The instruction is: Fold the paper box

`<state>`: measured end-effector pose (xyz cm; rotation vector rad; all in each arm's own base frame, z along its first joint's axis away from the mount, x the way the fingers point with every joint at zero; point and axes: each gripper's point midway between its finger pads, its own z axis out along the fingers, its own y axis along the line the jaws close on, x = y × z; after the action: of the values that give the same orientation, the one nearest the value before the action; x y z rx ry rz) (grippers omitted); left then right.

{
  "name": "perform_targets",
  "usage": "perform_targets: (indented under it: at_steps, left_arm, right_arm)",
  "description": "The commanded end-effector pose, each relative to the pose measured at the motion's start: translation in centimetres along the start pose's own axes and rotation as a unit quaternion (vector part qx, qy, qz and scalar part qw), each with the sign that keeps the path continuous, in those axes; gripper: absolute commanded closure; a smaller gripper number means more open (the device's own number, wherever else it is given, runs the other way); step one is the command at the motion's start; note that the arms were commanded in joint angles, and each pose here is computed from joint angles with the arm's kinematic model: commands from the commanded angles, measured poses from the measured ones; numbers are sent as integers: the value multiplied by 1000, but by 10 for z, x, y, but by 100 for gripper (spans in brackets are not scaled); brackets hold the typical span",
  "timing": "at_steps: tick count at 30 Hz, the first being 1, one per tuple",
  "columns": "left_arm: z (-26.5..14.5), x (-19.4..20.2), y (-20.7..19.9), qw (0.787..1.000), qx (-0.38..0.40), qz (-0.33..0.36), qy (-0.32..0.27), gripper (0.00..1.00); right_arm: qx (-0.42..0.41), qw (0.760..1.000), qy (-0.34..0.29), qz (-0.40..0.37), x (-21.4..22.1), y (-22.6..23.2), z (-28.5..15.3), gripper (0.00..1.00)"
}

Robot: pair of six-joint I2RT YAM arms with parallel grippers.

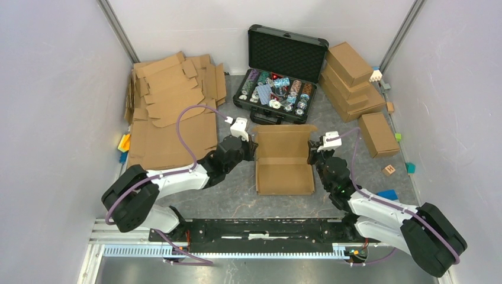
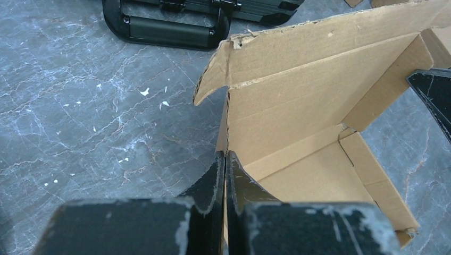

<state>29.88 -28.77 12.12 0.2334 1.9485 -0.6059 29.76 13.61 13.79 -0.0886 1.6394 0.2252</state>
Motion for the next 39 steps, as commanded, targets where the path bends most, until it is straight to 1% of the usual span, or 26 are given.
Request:
perform_targets:
  at_steps: [1,6,12,16,19,22,24,28,30,33,34,36,37,38,39]
  left_arm:
    - [-9,-13,-23,999,34,-26,-29,98]
    - [-13,-5,-29,998,39,-42,-15,98]
    - [-15,-2,-38,995,43,-88,-8,97]
    - [-13,0,-39,995,38,-91,-5,95]
    - [-12,5,-31,996,17,-83,6,90]
    - [-10,8,-28,997,3,-75,21,79]
    - [-9,7,-26,997,-8,-77,28,75]
    - [-8,10,-29,995,-8,-83,46,70]
    - [-8,12,-29,995,-10,-86,56,66]
    - [-9,16,-23,993,-27,-86,71,56]
    - [-9,17,-20,993,-33,-87,75,55]
    - [-8,20,-13,992,-40,-91,82,54]
    - [-7,23,-11,991,-39,-93,84,56]
    - [-7,22,-11,991,-36,-95,83,61]
    - [-7,22,-10,992,-33,-93,81,66]
  right_arm:
    - [-31,999,-27,15,-14,17,-4,100]
    - [-31,999,-28,17,-12,17,-10,100]
    - [-35,999,-21,28,-8,21,-14,100]
    - [-38,999,-16,30,-8,23,-16,100]
    - [-24,999,-6,30,-6,19,-15,98]
    - [-13,1000,1,27,-6,16,-15,97]
    - [-12,1000,-1,28,-7,15,-16,97]
    - [-12,1000,-6,27,-8,14,-17,97]
    - [-13,1000,-9,27,-9,13,-18,96]
    - [-15,999,-12,28,-11,14,-19,96]
    - [-16,999,-12,27,-11,14,-19,96]
    - [-18,999,-13,28,-13,15,-19,95]
    - [-19,999,-12,27,-13,15,-19,95]
    - [-20,999,-11,26,-12,16,-19,94]
    - [-20,999,-9,24,-11,15,-20,89]
